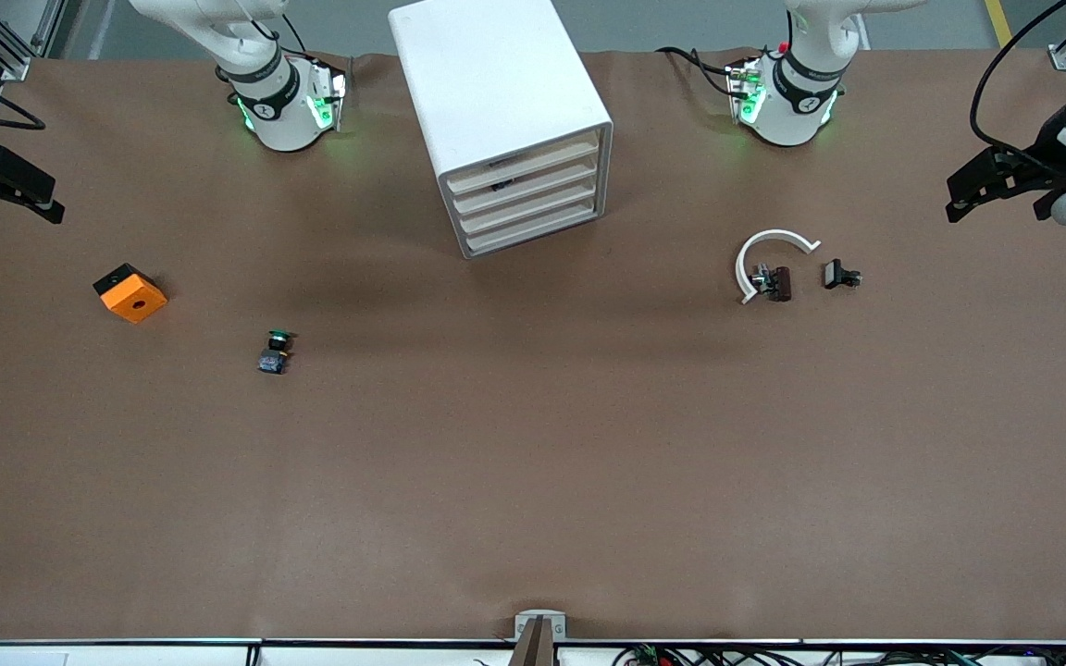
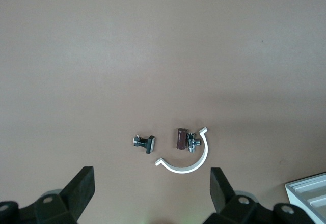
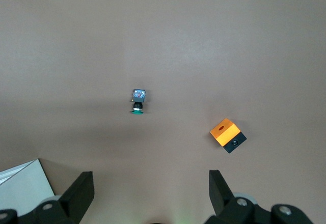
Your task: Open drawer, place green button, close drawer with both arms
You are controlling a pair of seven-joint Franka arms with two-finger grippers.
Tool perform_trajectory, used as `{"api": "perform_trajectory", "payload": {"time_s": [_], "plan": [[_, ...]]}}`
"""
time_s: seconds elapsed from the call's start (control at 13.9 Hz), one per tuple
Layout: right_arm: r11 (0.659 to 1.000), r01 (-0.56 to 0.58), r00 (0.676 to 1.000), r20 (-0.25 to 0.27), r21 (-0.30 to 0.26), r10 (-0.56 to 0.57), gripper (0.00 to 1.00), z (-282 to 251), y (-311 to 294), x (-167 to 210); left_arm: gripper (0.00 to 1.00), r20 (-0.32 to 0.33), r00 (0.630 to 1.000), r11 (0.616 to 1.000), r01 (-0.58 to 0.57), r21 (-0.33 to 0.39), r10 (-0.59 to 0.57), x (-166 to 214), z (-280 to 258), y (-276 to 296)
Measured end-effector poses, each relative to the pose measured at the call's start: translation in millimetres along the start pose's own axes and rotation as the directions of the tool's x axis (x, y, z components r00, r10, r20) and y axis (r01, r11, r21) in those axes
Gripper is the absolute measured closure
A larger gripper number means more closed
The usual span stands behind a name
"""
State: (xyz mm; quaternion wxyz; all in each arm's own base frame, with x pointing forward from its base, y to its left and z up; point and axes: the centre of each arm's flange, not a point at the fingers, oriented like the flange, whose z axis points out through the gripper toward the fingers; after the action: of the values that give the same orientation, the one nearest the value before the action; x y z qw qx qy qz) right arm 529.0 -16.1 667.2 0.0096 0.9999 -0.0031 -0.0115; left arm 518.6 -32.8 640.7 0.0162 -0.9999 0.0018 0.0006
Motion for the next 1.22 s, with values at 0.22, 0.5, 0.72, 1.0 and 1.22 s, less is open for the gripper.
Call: {"api": "perform_trajectory", "payload": {"time_s": [0.22,0.5,0.72,1.0,1.22], "plan": [[1.000,-0.002,1.000,0.000,0.000,0.002,0.00,0,1,0,0.00,0.003,1.000,1.000,0.000,0.000,0.000,0,0,0],[1.000,0.012,1.000,0.025,0.001,-0.012,0.00,4,1,-1,0.00,0.041,0.999,1.000,-0.025,-0.009,0.025,23,21,13],[1.000,0.015,0.993,0.118,0.003,-0.016,0.00,36,0,8,0.00,0.137,0.989,0.998,-0.059,-0.027,0.062,72,90,34],[1.000,0.026,0.987,0.160,0.003,-0.026,0.00,136,-3,41,0.00,0.169,0.982,0.996,-0.081,-0.045,0.088,114,173,73],[0.999,0.039,0.993,0.107,0.002,-0.039,0.00,234,-9,47,0.00,0.227,0.972,0.998,0.067,-0.018,-0.062,115,218,132]]}}
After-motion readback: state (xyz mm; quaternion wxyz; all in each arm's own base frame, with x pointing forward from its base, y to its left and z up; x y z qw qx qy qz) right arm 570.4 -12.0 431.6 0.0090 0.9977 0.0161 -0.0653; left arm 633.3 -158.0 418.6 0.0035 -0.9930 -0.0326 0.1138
